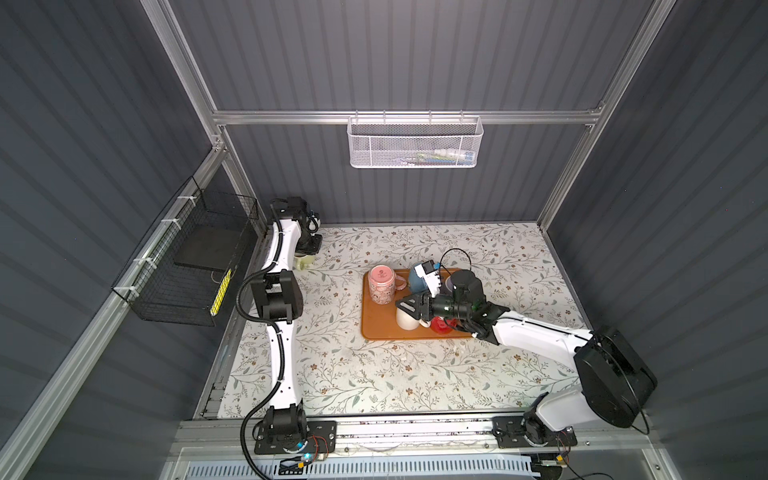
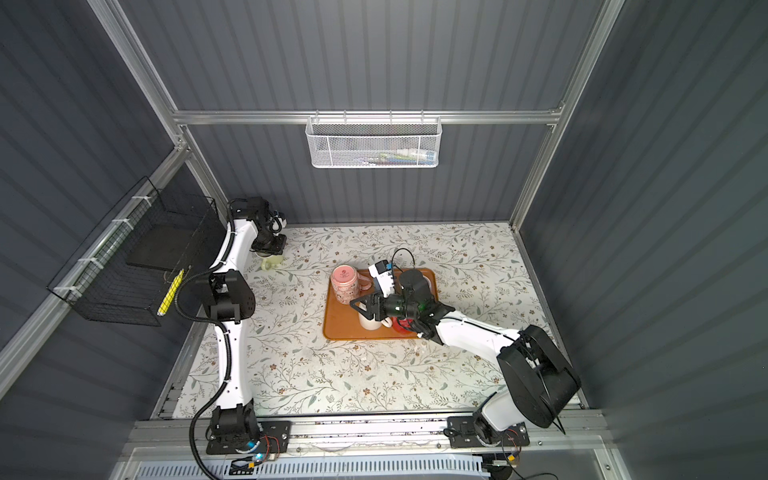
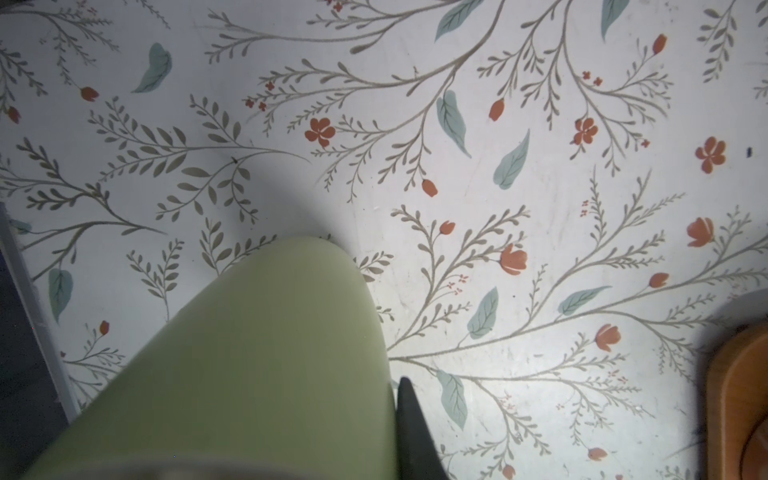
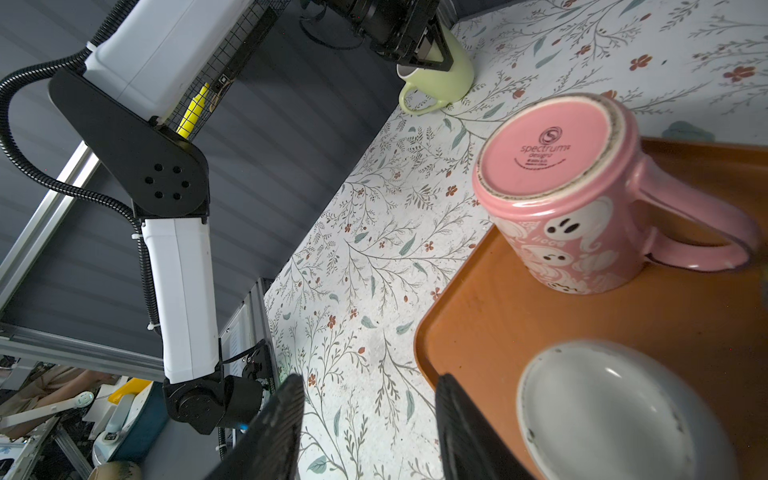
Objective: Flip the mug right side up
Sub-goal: 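Lower the light green mug upright onto the table and open the left gripper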
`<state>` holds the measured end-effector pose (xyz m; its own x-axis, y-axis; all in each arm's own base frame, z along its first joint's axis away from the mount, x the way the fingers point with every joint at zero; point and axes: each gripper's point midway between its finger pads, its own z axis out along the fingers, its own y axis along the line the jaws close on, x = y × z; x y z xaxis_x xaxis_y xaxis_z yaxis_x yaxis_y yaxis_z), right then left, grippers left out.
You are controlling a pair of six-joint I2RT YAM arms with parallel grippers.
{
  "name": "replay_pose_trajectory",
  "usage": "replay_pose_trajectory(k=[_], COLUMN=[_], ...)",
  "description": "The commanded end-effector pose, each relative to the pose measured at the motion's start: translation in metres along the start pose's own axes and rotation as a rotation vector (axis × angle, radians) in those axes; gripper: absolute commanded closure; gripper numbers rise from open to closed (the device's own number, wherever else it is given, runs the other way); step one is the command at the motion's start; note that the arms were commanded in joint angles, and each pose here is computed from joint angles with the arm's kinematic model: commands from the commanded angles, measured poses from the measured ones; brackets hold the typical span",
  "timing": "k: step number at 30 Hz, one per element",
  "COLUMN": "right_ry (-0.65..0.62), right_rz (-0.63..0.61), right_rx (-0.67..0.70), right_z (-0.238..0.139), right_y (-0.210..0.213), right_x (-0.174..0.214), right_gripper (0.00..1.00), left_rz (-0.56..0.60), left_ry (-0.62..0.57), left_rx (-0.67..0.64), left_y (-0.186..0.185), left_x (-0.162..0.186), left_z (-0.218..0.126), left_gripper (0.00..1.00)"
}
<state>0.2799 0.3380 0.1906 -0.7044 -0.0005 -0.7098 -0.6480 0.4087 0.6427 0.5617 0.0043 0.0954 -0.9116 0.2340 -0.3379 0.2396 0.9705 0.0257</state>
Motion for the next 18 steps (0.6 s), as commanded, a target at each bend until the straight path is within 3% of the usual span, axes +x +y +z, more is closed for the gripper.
replay_pose_trajectory(k=[1, 10, 18], right_ry=[-0.017, -0.017, -0.015], right_rz=[-0.008, -0.007, -0.006], right_rx=[-0.011, -0.015, -0.015], right_z=[0.004, 0.005, 0.006], right_y=[0.005, 0.005, 0.005], right_x=[-0.008, -0.007, -0.006], right_gripper=[0.47, 0.47, 0.47], left_rz=[0.022, 0.022, 0.026], left_ry=[-0.008, -0.028, -0.060], left_rx=[-0.005, -0.010, -0.010], left_y=[0.003, 0.004, 0.003], left_x=[0.000, -0.005, -0.012], left_z=[-0.004, -0.011, -0.023], left_gripper=[0.95, 0.78, 0.73])
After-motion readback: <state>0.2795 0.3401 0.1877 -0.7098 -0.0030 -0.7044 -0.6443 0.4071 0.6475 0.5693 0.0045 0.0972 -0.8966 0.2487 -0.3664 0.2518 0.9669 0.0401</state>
